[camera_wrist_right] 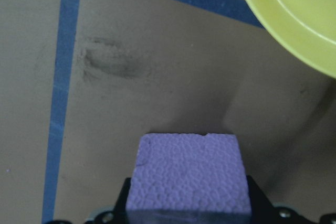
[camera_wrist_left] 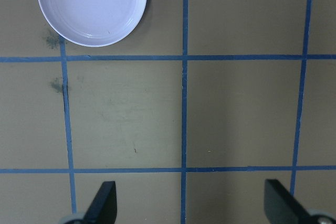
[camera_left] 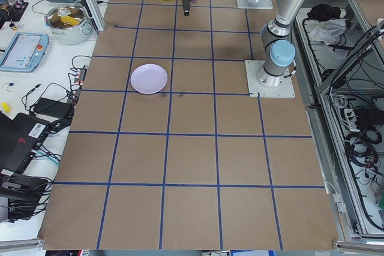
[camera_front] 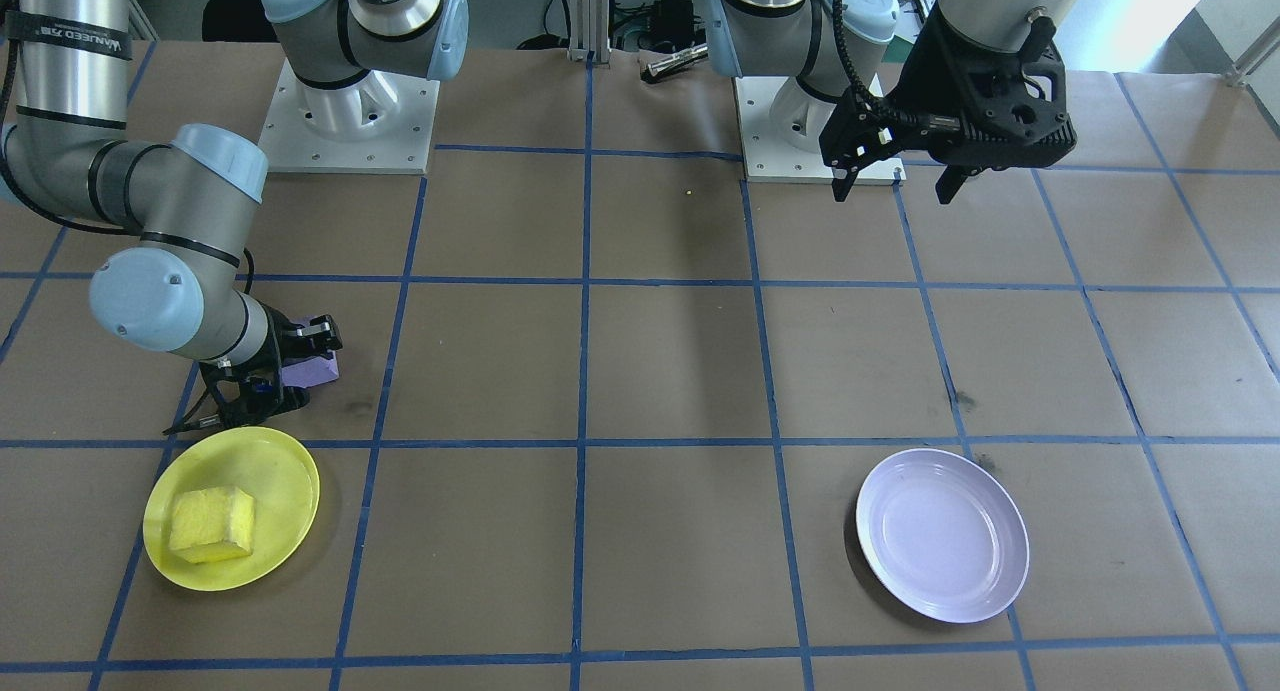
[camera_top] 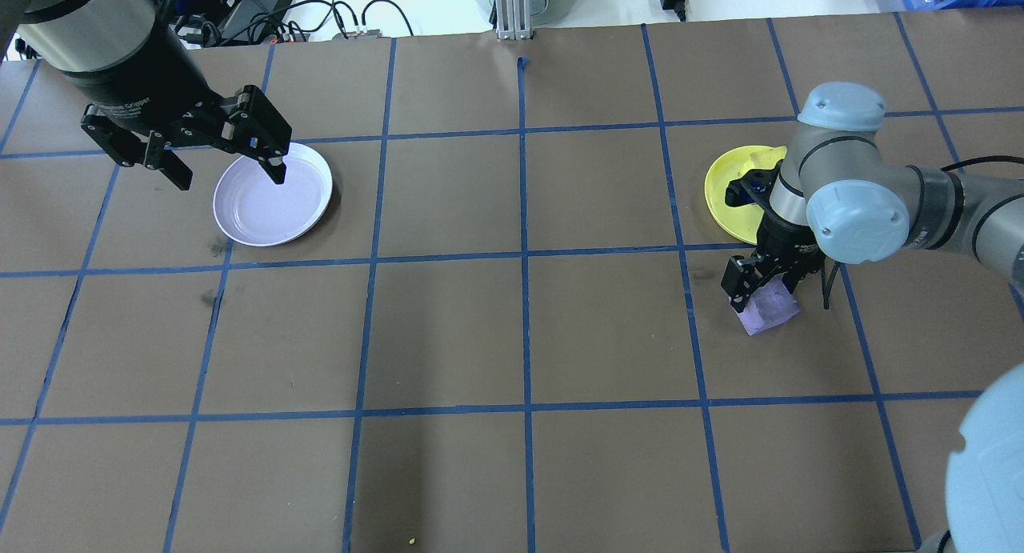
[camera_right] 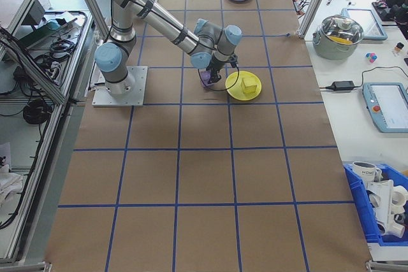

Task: Sort blocks by color into plates

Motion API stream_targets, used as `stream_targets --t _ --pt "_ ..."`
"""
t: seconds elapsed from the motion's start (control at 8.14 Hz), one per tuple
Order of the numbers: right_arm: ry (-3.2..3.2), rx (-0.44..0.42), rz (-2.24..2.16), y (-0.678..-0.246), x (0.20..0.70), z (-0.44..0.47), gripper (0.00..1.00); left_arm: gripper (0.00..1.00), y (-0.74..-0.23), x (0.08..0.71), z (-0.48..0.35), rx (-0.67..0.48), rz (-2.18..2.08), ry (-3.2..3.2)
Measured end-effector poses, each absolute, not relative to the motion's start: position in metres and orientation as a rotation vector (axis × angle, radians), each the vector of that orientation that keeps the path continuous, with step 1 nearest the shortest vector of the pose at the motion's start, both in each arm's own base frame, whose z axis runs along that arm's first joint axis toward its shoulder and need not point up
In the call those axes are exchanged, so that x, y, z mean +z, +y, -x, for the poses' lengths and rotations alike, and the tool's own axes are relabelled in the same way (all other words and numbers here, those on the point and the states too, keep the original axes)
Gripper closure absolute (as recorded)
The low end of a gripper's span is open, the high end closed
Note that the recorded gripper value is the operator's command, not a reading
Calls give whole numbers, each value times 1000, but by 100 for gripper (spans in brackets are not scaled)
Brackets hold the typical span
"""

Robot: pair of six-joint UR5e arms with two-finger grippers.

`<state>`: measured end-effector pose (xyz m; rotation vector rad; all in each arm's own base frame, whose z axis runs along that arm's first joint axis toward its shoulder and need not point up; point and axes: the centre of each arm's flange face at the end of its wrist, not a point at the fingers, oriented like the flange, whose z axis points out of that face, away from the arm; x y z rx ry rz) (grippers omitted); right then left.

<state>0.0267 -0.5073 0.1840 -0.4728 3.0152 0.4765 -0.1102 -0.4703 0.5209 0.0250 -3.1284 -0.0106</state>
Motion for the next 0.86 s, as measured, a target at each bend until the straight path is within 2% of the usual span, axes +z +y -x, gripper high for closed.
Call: stream_targets --t 0.37,0.61,0.86 --pt "3071 411 431 -520 220 -22 100 0 -471 521 110 -11 -25 -3129" --pt "3067 247 264 -530 273 -29 100 0 -471 520 110 -10 -25 -3128" --pt "2944 89 177 -542 302 -60 100 0 -471 520 110 -11 -25 -3128"
